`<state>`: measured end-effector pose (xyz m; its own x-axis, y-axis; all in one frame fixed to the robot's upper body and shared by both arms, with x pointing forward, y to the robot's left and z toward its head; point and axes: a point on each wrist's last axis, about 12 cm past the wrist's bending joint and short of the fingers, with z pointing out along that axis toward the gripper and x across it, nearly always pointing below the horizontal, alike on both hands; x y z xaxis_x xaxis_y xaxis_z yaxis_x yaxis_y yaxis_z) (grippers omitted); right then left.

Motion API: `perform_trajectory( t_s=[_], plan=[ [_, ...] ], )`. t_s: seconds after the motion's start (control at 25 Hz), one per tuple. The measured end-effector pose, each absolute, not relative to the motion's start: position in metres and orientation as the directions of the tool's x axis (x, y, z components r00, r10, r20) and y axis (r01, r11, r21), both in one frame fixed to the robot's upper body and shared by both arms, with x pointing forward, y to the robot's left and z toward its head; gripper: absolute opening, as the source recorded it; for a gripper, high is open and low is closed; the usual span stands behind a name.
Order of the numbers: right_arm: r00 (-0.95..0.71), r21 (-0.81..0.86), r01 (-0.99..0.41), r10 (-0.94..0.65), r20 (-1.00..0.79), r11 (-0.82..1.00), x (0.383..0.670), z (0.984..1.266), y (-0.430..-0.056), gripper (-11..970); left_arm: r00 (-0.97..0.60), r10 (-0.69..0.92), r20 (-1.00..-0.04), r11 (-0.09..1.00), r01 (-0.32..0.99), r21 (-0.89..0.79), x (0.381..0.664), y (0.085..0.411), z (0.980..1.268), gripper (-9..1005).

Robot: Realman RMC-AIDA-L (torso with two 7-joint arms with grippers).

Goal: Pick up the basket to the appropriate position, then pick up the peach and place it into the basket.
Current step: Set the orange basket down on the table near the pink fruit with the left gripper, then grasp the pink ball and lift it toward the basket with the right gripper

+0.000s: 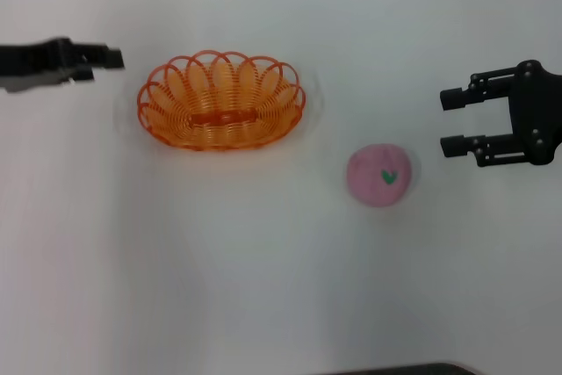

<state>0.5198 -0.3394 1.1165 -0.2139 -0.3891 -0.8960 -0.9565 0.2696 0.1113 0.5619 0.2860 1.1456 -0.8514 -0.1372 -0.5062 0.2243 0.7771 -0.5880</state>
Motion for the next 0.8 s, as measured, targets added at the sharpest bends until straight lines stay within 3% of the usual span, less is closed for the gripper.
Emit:
perform_trajectory(
  t_s=[0.16,0.4,0.8],
  plan=[
    [-0.260,0.146,-0.936,-0.352,-0.899,0.320,0.521,1.118,-0.343,644,-0.722,-0.098,-0.685,0.710,0.432,-0.556,0.542,0.312,1.172,580],
    [-0.329,0.218,-0.906,-0.278,-0.902,0.364,0.525,1.119,-0.337,643,-0.433,-0.053,-0.900,0.536,0.748,-0.391,0.496,0.335,1.181,616],
    [-0.420,0.301,-0.855,-0.223,-0.880,0.423,0.534,1.114,-0.324,643,-0.216,0.137,-0.967,0.489,0.864,-0.124,0.451,0.335,1.123,674]
  ],
)
